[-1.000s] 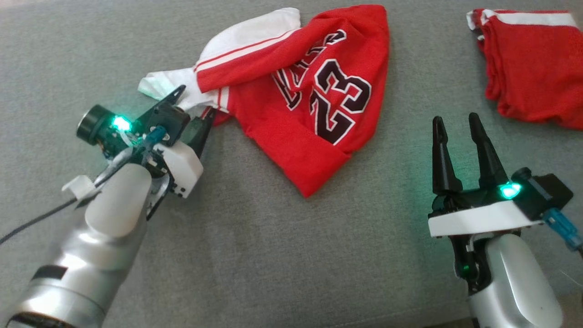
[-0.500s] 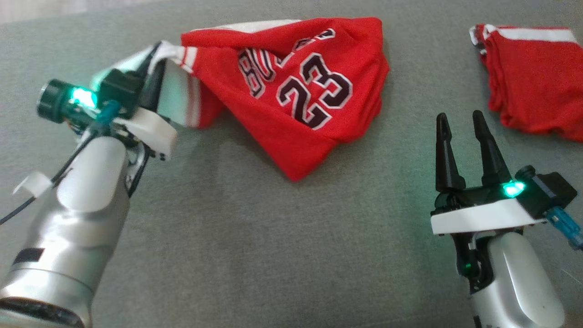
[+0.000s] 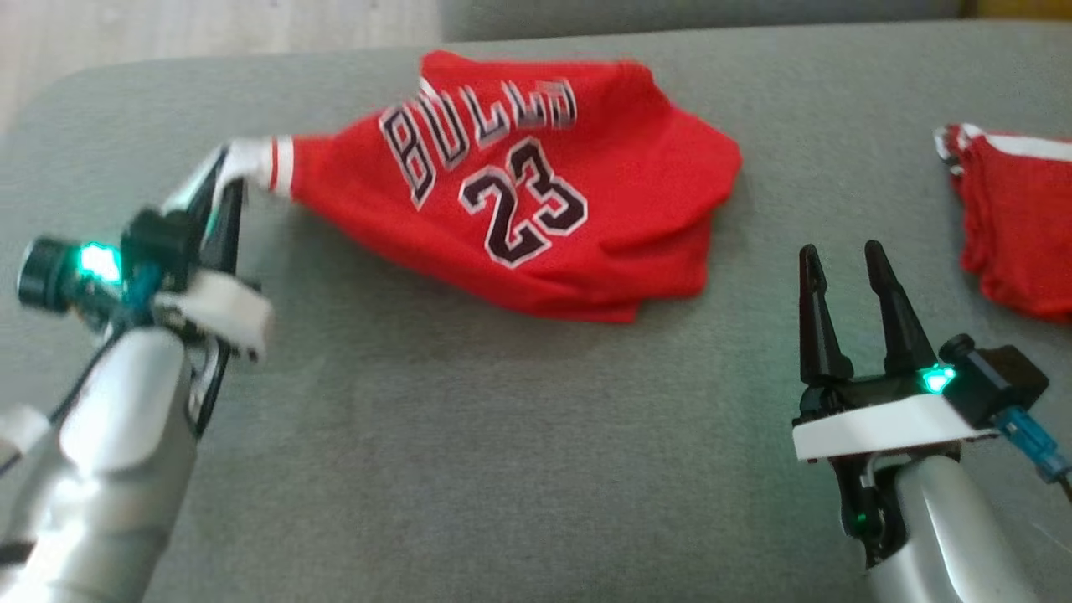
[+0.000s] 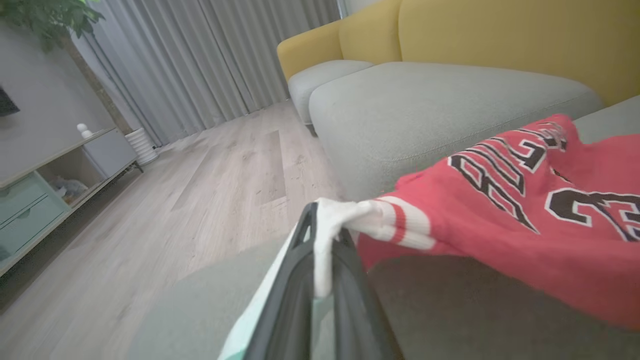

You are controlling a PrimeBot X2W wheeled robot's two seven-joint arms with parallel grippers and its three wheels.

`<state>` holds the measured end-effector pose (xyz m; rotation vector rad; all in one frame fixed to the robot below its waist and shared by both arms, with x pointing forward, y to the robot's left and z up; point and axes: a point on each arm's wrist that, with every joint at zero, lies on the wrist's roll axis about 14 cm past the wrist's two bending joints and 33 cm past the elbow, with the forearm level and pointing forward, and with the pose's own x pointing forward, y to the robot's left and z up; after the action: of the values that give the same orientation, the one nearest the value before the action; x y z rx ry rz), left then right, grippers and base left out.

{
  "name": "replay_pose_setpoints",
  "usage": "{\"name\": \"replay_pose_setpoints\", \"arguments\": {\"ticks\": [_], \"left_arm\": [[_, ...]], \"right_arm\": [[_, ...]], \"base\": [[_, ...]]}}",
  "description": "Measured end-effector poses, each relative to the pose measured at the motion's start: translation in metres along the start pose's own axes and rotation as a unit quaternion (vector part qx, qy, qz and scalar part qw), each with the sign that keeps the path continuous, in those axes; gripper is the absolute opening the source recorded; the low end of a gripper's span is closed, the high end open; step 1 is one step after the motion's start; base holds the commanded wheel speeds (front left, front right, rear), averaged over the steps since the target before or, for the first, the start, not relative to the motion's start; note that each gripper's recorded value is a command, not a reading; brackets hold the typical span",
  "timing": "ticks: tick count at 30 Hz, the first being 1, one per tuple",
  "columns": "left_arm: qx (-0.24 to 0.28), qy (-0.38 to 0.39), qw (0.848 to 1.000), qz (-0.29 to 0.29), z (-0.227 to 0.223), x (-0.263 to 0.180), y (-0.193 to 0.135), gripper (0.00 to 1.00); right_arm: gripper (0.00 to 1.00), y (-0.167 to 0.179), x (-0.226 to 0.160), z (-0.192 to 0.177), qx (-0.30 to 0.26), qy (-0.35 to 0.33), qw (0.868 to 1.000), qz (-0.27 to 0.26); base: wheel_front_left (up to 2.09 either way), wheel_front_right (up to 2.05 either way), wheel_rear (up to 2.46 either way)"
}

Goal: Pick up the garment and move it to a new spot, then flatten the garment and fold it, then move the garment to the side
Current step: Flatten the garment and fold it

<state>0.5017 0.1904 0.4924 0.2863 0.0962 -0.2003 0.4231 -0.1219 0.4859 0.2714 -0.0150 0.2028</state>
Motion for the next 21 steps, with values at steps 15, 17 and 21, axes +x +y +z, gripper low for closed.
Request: {"name": "replay_pose_setpoints", "arguments": {"ticks": [15, 17, 21], "left_arm": [[-0.040, 0.162, 0.986, -0.001, -0.090, -0.111, -0.015, 0.80], [-0.053, 0.158, 0.986, -0.004, -0.086, -0.115, -0.020, 1.00], [-0.081, 0.073, 0.994, 0.018, -0.040, -0.103, -0.015, 1.00]], "right_arm": [[1.00, 0.034, 0.001, 0.002, 0.001, -0.001, 0.999, 0.045], [1.00, 0.036, 0.000, 0.004, 0.001, -0.003, 0.999, 0.048], [1.00, 0.035, -0.005, 0.002, 0.001, 0.001, 0.999, 0.045]], "base": [[0.00, 0.00, 0.00], [0.00, 0.00, 0.00], [0.00, 0.00, 0.00]]}}
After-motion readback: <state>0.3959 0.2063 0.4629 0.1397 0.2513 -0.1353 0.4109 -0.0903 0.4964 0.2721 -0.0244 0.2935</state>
